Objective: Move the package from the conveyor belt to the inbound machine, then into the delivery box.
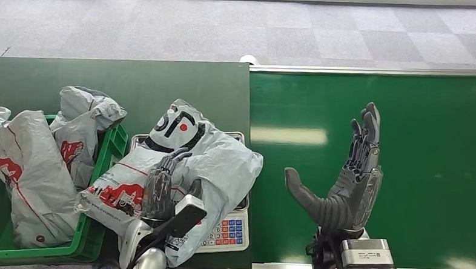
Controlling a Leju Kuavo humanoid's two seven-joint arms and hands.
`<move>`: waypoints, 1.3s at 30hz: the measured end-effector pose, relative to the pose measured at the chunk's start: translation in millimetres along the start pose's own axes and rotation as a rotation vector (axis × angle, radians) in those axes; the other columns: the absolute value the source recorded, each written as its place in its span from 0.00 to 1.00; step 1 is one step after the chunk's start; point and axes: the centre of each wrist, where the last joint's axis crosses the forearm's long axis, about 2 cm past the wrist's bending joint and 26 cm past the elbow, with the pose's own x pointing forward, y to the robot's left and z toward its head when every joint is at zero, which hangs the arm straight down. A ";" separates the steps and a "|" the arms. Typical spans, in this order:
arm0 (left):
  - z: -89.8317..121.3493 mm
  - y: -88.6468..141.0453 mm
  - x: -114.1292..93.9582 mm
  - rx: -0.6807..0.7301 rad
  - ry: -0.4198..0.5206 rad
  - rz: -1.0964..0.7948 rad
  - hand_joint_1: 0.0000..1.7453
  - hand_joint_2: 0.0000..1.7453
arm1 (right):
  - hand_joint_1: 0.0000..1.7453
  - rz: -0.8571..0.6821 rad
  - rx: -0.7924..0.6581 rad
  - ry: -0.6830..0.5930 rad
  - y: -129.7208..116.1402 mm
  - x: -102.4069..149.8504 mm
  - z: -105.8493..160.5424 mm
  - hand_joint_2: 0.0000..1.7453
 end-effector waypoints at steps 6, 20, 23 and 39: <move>2.4 -3.6 -4.3 -0.035 0.029 -0.004 0.94 1.00 | 0.00 -0.001 -0.002 0.007 0.2 0.2 2.7 1.00; -0.5 -13.7 -6.6 -0.177 0.062 -0.059 0.97 1.00 | 0.00 -0.003 -0.003 0.000 -0.5 -0.3 5.7 1.00; -1.8 -15.2 -6.2 -0.187 0.059 -0.063 0.99 1.00 | 0.00 -0.003 -0.003 0.000 -0.6 -0.3 5.5 1.00; -10.0 42.6 16.9 0.329 -0.152 0.346 1.00 1.00 | 0.00 -0.039 -0.022 -0.010 -1.1 -2.5 -2.7 1.00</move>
